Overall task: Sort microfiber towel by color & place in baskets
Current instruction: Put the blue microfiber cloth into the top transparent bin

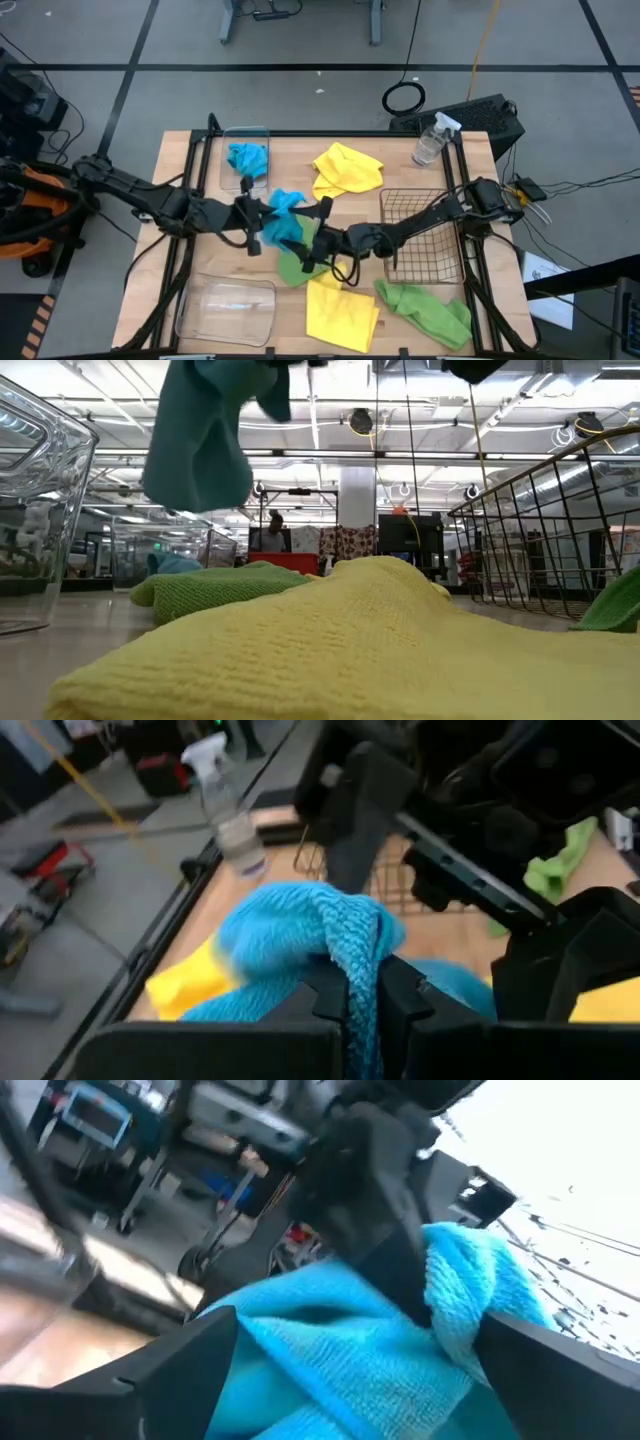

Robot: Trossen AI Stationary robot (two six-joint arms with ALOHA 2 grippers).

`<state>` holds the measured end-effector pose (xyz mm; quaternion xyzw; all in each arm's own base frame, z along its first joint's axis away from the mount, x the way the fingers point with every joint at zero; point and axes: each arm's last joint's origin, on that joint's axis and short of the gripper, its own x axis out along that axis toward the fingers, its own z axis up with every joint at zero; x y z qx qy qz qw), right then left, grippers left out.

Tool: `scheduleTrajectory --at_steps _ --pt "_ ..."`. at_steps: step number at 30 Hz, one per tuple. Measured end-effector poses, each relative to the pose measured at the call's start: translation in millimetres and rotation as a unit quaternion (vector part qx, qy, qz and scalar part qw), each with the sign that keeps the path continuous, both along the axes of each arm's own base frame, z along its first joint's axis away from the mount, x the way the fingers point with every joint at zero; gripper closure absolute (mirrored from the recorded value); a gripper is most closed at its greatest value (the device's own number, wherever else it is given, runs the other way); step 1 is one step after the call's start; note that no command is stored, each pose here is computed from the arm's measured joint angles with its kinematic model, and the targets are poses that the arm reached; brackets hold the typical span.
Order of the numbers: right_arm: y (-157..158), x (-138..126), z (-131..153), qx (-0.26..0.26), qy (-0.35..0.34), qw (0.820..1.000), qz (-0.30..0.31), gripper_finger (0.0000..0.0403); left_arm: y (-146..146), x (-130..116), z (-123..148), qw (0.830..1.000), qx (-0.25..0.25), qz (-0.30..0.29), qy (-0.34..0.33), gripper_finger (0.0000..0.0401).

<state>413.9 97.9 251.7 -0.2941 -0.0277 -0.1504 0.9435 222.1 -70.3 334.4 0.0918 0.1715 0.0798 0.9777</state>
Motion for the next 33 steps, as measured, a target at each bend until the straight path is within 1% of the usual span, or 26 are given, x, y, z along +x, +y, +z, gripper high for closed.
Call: scheduleTrajectory --at_steps 2,4,7,10,15,17,18,20,23,27,31,32,33 --pt "-3 7 4 0.012 -0.013 1.0 -0.008 0.0005 -4 0 4 1.0 0.003 -0.012 -0.017 0.0382" --pt "-5 13 2 0.021 -0.012 1.0 -0.014 0.0004 -7 0 5 0.999 0.006 -0.021 -0.024 0.0382" --pt "-3 21 2 0.033 -0.011 0.999 -0.001 0.0008 -10 0 8 0.999 0.002 -0.028 -0.04 0.0382" --pt "-2 24 7 0.05 -0.003 0.999 0.004 0.0009 -11 0 10 0.998 -0.001 -0.033 -0.051 0.0382" --pt "-5 27 8 0.083 0.006 0.997 0.001 0.001 -13 1 14 0.997 -0.008 -0.037 -0.069 0.0382" --pt "-5 27 8 0.083 0.006 0.996 0.0 0.0019 -14 0 14 0.996 -0.008 -0.05 -0.07 0.0381" --pt "-6 28 7 0.083 0.01 0.997 -0.001 0.003 -14 0 14 0.996 -0.003 -0.058 -0.068 0.0379" --pt "-6 28 5 0.089 0.02 0.996 -0.007 0.0062 -16 0 13 0.996 0.007 -0.07 -0.063 0.0369" --pt "-7 28 2 0.091 0.031 0.995 -0.015 0.0131 -17 -1 13 0.996 0.012 -0.07 -0.061 0.0333" --pt "-6 28 1 0.089 0.034 0.995 -0.015 0.0243 -15 -3 9 0.997 0.027 -0.057 -0.035 0.0267" --pt "-1 26 0 0.083 0.047 0.995 -0.011 0.0359 -12 -14 4 0.998 0.046 -0.044 0.006 0.0201" --pt "1 26 -1 0.077 0.055 0.995 -0.01 0.0379 -12 -18 3 0.998 0.049 -0.043 0.015 0.0187" --pt "1 25 -1 0.073 0.06 0.995 -0.011 0.0388 -11 -22 3 0.998 0.048 -0.04 0.023 0.0174"
